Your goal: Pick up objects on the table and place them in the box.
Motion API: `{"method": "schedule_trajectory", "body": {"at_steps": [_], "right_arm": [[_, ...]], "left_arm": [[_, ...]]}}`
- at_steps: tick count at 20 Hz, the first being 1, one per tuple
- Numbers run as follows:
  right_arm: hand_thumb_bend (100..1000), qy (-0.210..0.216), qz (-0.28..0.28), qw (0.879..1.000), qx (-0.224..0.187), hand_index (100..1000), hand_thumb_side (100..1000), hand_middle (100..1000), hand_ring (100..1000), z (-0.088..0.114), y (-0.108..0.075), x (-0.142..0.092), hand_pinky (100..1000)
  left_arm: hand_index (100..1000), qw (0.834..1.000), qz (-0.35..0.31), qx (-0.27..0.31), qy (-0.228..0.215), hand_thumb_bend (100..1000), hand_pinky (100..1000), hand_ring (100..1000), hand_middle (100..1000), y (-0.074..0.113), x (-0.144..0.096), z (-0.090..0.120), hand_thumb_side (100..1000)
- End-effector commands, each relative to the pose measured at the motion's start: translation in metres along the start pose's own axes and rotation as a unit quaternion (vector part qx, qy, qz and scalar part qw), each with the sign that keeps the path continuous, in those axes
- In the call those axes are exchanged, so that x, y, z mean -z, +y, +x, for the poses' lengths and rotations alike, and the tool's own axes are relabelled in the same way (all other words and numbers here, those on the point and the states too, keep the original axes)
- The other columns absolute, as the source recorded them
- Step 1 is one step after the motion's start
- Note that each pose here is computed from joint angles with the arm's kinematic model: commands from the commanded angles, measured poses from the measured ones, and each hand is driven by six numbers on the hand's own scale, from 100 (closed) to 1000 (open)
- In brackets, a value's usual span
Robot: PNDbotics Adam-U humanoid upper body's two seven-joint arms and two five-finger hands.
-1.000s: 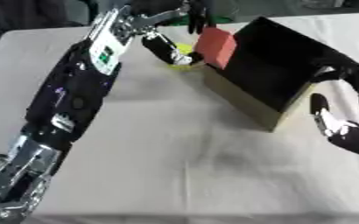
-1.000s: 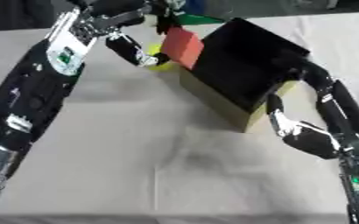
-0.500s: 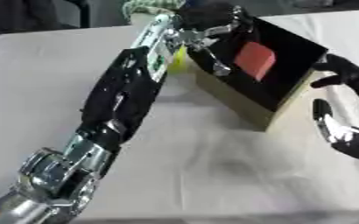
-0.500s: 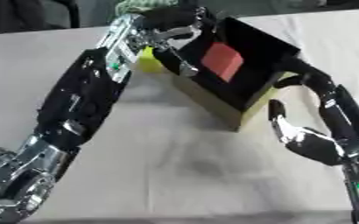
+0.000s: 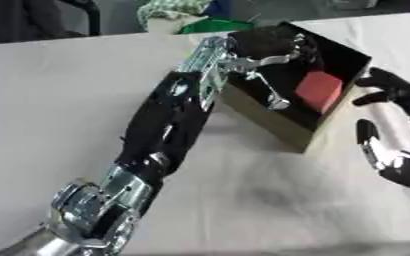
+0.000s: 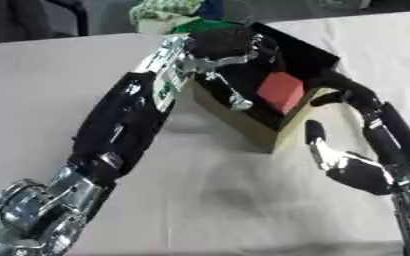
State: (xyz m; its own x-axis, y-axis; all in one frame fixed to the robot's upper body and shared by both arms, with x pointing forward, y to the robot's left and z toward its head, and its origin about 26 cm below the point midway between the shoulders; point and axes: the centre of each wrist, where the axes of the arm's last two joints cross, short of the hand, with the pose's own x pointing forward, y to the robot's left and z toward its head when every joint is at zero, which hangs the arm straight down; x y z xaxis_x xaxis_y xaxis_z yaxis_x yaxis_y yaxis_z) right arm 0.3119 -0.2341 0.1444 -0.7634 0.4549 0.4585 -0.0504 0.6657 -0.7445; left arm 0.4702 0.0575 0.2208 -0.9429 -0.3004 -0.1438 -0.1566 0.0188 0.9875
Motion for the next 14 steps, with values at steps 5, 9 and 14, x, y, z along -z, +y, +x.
{"method": "schedule_trajectory", "body": {"at_steps": [5,9,14], "right_arm": [[100,-0.008,-0.005,1.000,0.000,1000,554,838,725,0.002,-0.004,0.003,990],[100,-0.005,-0.005,1.000,0.001,1000,555,837,724,0.001,-0.004,0.002,991],[100,0.002,-0.004,1.000,0.002,1000,557,837,723,-0.001,-0.003,-0.001,992]], "left_arm": [[863,0.999,-0.024,0.036,-0.019,469,744,670,744,0.027,-0.002,-0.004,355],[869,0.999,-0.033,0.043,-0.005,480,747,672,748,0.032,-0.009,-0.009,356],[870,0.998,-0.005,0.045,0.052,472,749,669,744,0.058,-0.038,-0.030,337]]}}
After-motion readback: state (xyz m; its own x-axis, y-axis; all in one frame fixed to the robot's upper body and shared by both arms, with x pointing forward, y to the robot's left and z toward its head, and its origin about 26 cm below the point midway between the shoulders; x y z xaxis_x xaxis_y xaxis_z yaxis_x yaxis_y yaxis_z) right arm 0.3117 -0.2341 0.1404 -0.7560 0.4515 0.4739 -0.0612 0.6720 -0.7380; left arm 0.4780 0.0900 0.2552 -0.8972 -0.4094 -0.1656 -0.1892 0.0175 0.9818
